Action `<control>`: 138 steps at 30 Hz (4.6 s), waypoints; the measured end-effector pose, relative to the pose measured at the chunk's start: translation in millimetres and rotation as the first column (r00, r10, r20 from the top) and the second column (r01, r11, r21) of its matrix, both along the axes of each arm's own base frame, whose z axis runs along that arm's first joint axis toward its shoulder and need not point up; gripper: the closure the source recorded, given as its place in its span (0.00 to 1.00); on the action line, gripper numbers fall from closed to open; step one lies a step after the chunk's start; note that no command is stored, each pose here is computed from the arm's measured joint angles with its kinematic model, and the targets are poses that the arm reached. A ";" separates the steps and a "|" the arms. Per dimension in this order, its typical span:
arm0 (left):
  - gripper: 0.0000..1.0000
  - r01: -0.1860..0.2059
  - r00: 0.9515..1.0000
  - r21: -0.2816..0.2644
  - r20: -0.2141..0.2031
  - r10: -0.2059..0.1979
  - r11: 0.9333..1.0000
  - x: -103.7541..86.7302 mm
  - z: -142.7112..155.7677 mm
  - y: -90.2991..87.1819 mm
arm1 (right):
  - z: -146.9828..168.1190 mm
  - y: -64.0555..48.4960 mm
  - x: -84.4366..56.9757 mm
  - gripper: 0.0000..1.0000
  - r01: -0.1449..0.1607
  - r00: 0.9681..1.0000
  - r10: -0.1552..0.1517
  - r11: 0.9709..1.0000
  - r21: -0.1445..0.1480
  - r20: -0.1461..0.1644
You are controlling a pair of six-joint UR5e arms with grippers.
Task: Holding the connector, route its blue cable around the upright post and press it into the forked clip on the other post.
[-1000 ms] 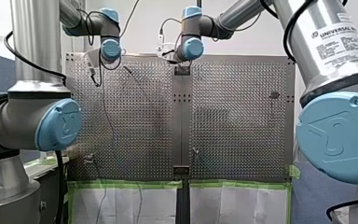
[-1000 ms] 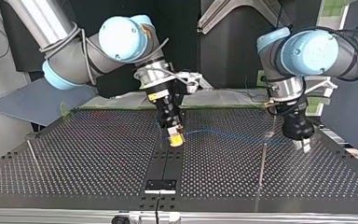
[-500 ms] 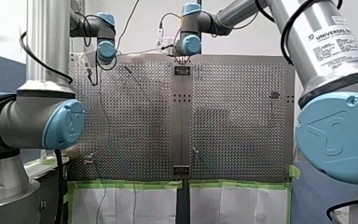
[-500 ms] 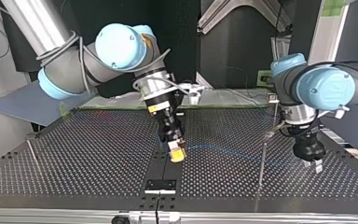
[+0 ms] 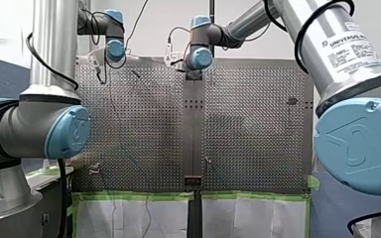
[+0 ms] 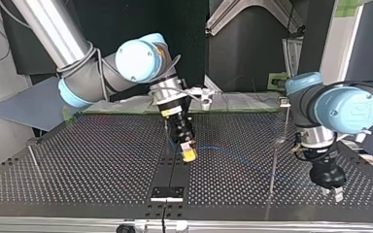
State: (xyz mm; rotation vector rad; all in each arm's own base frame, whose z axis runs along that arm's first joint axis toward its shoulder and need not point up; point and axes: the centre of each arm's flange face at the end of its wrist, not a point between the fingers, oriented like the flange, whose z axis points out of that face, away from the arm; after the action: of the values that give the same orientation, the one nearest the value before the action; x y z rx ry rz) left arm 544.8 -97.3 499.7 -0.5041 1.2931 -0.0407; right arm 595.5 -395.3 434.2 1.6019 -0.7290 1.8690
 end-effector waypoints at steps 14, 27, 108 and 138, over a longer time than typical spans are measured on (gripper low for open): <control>0.40 0.003 0.999 -0.002 0.047 -0.003 1.000 10.3 7.4 -6.2 | -17.1 -2.9 -5.1 1.00 0.019 0.998 -0.017 0.999 0.037 -0.063; 0.38 0.002 1.000 -0.002 0.007 -0.001 1.000 4.9 -26.9 -9.9 | -28.9 -3.3 -8.4 1.00 0.034 0.996 -0.029 0.998 0.052 -0.089; 0.00 0.083 0.981 0.015 -0.178 -0.079 0.996 -4.0 -173.5 -46.1 | -172.5 -26.7 -79.1 1.00 0.189 0.975 -0.174 0.976 0.104 -0.141; 0.00 0.089 0.980 0.023 -0.182 -0.084 0.996 -5.2 -173.6 -49.9 | -241.6 -110.3 -177.8 1.00 0.425 0.899 -0.383 0.878 0.219 -0.211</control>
State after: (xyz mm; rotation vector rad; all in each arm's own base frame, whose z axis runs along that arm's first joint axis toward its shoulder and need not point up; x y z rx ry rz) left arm 539.7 -147.1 326.1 -0.4323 1.4912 -0.0485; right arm 417.7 -505.6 192.6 1.5819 -1.1759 1.3663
